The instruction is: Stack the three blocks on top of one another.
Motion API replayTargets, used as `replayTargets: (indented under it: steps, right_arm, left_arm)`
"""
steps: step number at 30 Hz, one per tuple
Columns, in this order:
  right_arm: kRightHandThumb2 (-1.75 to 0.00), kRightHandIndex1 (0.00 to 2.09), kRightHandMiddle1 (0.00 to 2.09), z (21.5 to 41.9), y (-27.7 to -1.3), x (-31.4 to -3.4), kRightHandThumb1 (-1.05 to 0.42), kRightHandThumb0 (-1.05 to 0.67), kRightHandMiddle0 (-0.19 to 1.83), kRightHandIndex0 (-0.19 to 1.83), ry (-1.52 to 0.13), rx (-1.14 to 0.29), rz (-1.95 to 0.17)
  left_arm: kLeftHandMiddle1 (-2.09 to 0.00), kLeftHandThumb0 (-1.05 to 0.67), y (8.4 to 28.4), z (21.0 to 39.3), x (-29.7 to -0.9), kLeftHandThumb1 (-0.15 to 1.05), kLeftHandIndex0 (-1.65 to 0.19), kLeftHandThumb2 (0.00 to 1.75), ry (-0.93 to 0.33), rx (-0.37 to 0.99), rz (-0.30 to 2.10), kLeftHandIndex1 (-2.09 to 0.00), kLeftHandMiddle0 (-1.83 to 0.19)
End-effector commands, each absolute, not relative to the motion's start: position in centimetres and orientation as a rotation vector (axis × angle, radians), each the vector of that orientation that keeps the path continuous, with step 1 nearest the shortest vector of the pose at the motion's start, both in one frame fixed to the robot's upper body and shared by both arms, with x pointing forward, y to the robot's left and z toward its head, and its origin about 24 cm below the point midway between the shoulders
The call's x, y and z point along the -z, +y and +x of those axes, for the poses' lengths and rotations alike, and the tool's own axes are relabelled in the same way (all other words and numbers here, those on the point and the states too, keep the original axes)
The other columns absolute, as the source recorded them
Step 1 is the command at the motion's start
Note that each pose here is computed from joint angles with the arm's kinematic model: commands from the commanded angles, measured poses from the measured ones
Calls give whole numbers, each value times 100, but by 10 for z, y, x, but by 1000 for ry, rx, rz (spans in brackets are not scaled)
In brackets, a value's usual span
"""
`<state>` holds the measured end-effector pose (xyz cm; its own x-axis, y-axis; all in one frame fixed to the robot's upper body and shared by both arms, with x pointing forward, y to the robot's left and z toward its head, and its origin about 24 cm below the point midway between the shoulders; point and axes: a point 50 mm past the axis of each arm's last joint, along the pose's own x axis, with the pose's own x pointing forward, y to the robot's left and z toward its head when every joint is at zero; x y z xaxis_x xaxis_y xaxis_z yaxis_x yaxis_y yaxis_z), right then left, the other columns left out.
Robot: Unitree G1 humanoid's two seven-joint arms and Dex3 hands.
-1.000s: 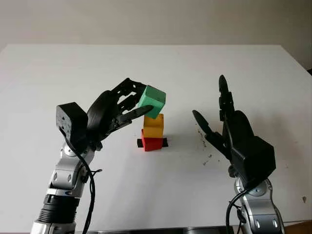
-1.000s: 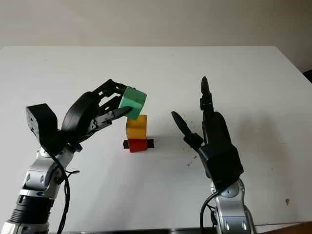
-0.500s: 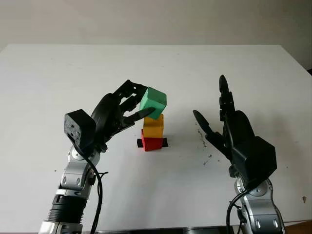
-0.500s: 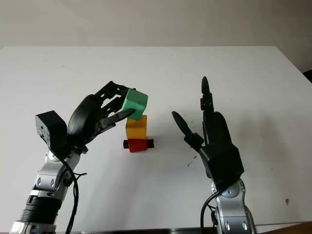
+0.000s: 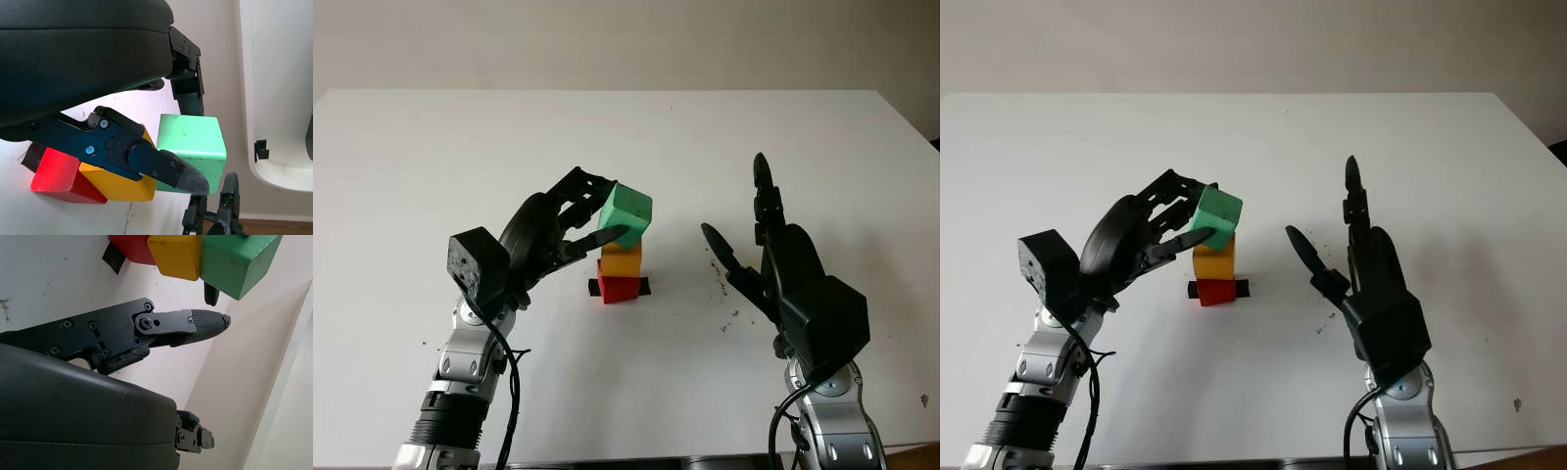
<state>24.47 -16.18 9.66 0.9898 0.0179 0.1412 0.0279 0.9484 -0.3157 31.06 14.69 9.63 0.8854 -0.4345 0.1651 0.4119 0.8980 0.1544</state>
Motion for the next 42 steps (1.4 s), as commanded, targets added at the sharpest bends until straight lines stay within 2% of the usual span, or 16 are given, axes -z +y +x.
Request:
replayTargets:
  steps: [1,21,29,42]
  right_arm:
    - [-30,4,5,244,-164,-100,-105,-62,-12,-19,-164,8,-326]
    - [-30,5,5,245,-164,-100,-105,-63,-12,-19,-163,3,-330]
    - [-30,5,5,245,-164,-101,-105,-63,-12,-19,-167,1,-337]
    - [-26,5,6,245,-165,-99,-105,-64,-9,-18,-166,2,-341]
  left_arm:
    - [-4,-55,149,308,-95,105,-39,12,-188,442,116,-143,-26]
    - [-5,-56,153,305,-91,105,-37,7,-153,431,94,-148,-26]
    - [-5,-58,153,304,-93,98,-46,4,-128,422,64,-141,-26]
    - [-5,-61,152,301,-92,94,-44,5,-136,436,56,-128,-23]
